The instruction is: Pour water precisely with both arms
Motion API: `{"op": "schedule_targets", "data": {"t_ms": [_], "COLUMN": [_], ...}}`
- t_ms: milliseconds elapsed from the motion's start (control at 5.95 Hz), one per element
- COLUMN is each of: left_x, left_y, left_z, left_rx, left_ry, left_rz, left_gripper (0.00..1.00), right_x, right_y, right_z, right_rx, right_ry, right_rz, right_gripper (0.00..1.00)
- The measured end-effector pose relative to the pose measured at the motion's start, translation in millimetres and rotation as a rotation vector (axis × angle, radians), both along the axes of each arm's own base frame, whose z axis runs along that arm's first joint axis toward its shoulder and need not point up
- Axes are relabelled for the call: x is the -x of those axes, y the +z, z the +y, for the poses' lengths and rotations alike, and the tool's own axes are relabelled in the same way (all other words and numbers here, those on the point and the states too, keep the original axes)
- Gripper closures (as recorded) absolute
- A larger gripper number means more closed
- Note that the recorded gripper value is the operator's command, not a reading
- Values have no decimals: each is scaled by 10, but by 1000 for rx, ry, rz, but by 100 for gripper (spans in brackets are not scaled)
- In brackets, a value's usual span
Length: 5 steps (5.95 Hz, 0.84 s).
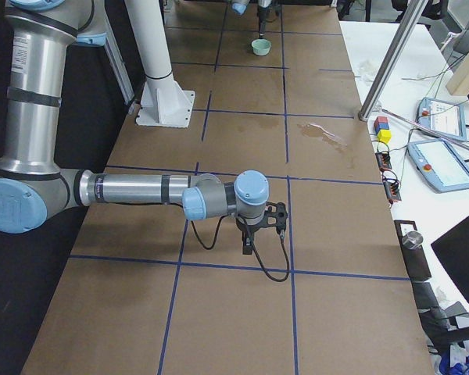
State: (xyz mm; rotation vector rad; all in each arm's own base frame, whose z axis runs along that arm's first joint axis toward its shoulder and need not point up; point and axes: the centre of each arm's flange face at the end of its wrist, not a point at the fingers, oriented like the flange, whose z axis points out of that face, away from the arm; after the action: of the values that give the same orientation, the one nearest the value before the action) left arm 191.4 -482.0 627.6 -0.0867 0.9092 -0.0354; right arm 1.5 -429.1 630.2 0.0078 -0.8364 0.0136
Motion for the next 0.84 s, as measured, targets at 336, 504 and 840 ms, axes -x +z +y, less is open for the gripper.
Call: {"op": "schedule_targets", "data": {"t_ms": [336, 504, 840], "left_x": [-147, -185, -202], "left_y": [32, 33, -16], "left_z": [3, 17, 18], "left_rx": [5, 5, 3], "left_ry": [25, 33, 30], "left_rz": [-2, -2, 3], "left_gripper": [67, 94, 100], "right_x": [-2, -3, -2], "right_y": [17, 17, 4], "right_z": [19, 20, 20], "right_rx": [2, 1, -2], "right_ry": [-2, -2, -2], "right_rz": [0, 0, 0], "right_gripper": [0, 0, 0]}}
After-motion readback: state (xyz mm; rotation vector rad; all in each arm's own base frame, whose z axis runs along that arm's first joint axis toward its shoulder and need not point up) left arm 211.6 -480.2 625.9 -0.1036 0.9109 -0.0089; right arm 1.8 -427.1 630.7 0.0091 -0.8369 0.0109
